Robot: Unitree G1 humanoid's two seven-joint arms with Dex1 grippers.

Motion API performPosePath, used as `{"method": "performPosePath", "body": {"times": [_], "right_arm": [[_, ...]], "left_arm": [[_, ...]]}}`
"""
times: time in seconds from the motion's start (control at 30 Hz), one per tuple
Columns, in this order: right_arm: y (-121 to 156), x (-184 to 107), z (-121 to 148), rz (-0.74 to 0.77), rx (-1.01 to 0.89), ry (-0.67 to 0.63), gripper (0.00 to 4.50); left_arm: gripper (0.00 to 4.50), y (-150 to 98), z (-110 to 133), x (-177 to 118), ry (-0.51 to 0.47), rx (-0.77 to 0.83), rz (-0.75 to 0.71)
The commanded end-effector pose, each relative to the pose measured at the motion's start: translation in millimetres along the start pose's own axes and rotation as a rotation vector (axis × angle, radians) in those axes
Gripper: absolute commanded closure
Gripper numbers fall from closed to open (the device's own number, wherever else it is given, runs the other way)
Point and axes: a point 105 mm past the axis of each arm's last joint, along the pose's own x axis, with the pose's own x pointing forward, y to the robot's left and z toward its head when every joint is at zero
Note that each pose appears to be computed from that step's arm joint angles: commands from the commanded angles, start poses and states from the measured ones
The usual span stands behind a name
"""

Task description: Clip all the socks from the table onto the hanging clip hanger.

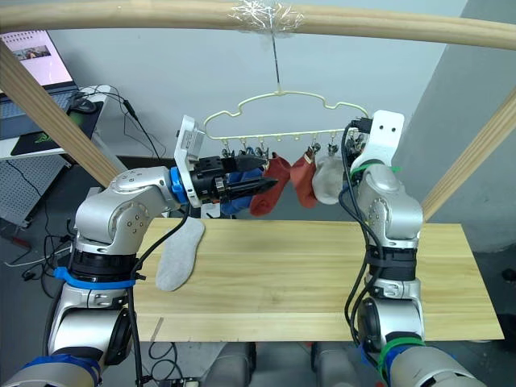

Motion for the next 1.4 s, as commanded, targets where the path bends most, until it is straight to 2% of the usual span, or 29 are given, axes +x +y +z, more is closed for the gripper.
{"method": "performPosePath", "body": {"times": [0.03, 0.33, 1.07, 1.13, 1.4], "right_arm": [[8, 0, 18, 0.029, 0.041, -0.057, 1.77], [21, 3, 17, 0.056, 0.079, -0.038, 1.77], [12, -3, 11, 0.006, 0.052, -0.016, 1.77], [13, -4, 11, 0.010, 0.054, -0.014, 2.13], [14, -5, 9, 0.010, 0.051, -0.002, 2.13]], "left_arm": [[1.04, -4, 8, 0, -0.026, 0.042, -0.006], [1.04, -4, 8, 1, -0.030, 0.042, -0.001], [1.04, -4, 4, 5, -0.030, 0.043, 0.003], [1.02, -4, 5, 6, -0.032, 0.043, 0.002], [1.02, -4, 5, 6, -0.036, 0.044, 0.003]]}}
